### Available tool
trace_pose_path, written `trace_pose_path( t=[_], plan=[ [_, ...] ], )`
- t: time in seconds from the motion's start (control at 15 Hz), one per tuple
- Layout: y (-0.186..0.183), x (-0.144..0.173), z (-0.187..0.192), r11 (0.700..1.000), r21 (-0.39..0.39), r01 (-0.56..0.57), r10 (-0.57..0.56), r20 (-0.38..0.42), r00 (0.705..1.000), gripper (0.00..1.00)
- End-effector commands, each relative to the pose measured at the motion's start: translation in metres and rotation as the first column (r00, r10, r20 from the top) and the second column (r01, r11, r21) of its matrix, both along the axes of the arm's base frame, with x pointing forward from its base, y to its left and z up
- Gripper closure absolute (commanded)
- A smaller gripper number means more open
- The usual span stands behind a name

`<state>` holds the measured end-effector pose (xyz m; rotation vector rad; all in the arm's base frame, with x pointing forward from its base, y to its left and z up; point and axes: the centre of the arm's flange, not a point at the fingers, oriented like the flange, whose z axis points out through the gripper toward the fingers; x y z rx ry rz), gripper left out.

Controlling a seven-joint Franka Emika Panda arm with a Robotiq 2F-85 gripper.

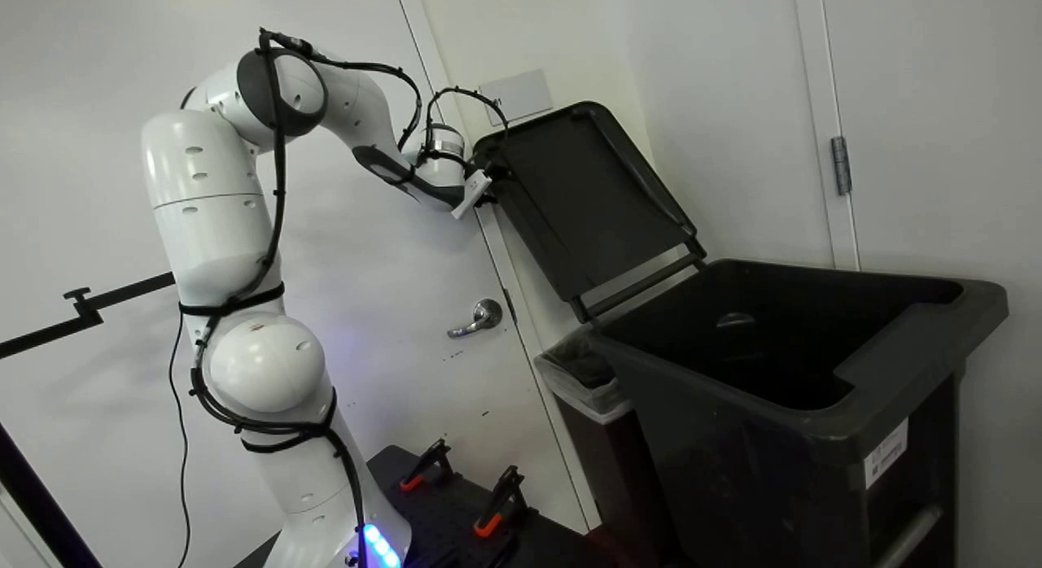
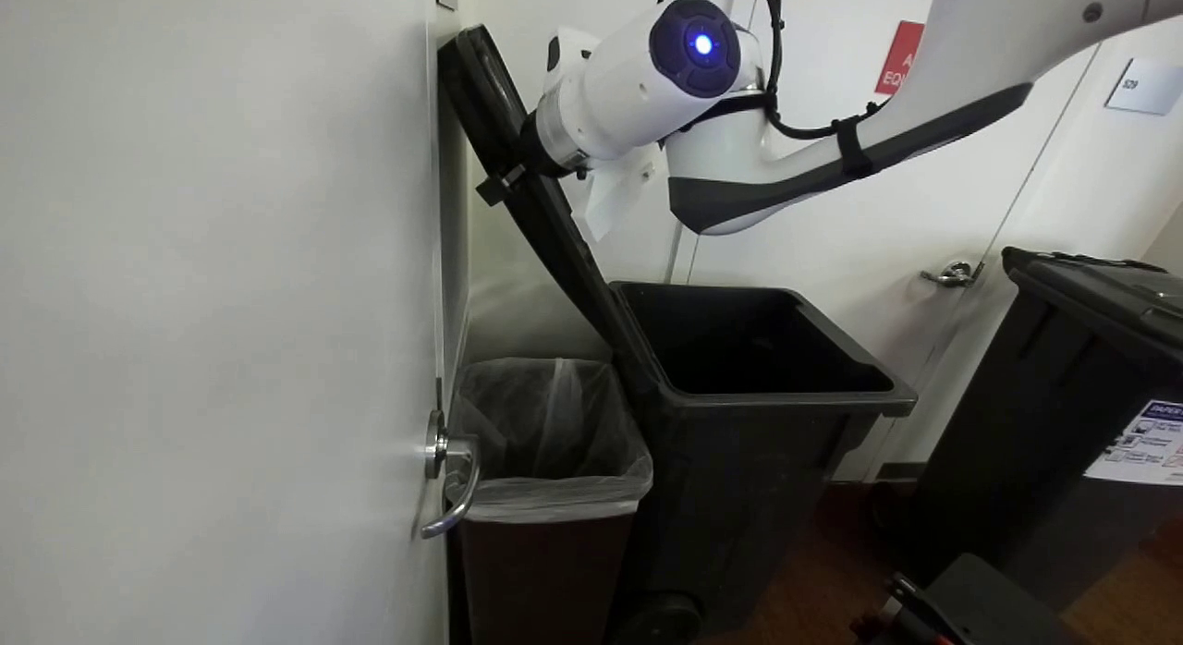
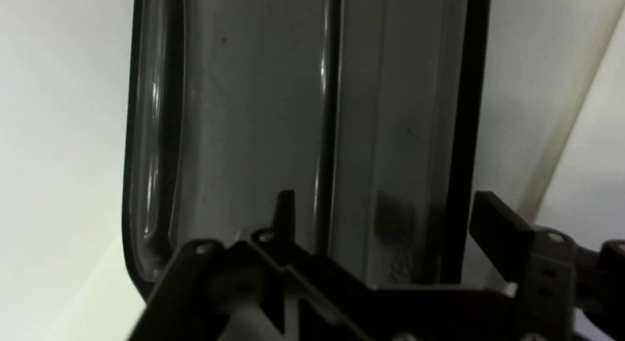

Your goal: Close the black bin

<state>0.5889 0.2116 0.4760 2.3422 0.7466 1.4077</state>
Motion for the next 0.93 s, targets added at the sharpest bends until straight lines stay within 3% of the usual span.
trace_pose_path(
  t=[0.0,0.33,0.87],
  plan=[
    [0.006,0.005,-0.006,0.999,-0.006,0.036,-0.036,0.04,0.999,0.41],
    [0.008,-0.01,0.001,0.997,0.027,0.067,-0.068,0.041,0.997,0.78],
    [-0.032,-0.046,0.033,0.969,0.145,0.201,-0.208,0.032,0.978,0.78]
  ],
)
